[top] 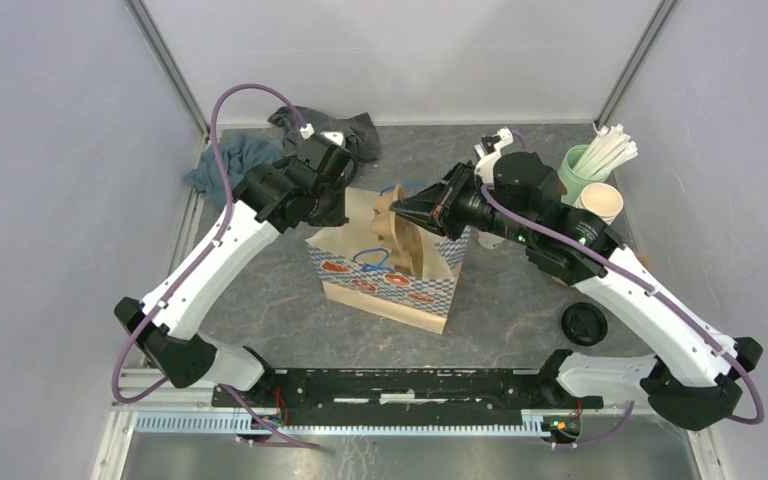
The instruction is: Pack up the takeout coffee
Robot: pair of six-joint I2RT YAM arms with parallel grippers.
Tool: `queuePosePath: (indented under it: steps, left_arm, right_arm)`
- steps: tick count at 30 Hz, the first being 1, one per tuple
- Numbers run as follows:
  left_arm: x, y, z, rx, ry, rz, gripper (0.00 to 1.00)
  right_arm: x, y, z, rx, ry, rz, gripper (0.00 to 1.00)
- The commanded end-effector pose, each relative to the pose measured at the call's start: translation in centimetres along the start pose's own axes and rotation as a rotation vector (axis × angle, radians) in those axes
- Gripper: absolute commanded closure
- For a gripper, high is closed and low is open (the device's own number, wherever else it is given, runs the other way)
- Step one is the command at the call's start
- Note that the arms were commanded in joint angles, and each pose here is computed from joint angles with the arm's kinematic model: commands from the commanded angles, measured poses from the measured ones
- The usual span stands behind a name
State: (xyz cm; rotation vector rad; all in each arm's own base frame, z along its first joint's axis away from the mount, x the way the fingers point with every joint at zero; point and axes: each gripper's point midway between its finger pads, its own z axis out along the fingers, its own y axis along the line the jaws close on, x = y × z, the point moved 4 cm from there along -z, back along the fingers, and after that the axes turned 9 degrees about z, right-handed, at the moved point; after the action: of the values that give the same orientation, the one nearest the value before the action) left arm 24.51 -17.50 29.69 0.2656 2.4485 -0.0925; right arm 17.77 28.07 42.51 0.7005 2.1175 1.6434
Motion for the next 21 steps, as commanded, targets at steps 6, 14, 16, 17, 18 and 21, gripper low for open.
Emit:
queuePosePath:
  steps: [6,14,16,17,18,21]
  left_arm:
    - [-1.5,0.6,-2.3,0.043,-0.168,-0.03,0.93]
    - [-0.3,0.6,-4.1,0.132,-0.262,-0.229,0.98]
    - [0.0,0.7,-4.3,0.144,-0.277,-0.277,0.98]
    - [0.1,0.6,-4.3,0.157,-0.285,-0.298,0.98]
    - [0.4,0.5,-4.2,0.17,-0.287,-0.312,0.98]
    - [0.9,0.2,-4.0,0.203,-0.289,-0.345,0.98]
  right_arm:
    - [-0.4,-1.1,0.0,0.162,-0.083,-0.134,1.0]
    - [-0.1,-4.1,2.6,0.36,-0.121,-0.272,1.0]
    - [0.2,-5.6,3.3,0.405,-0.119,-0.283,1.0]
    - [0.4,-6.5,3.6,0.427,-0.118,-0.283,1.0]
    - [0.4,-7.1,3.8,0.441,-0.119,-0.284,1.0]
    - [0.5,-8.5,4.7,0.489,-0.123,-0.295,1.0]
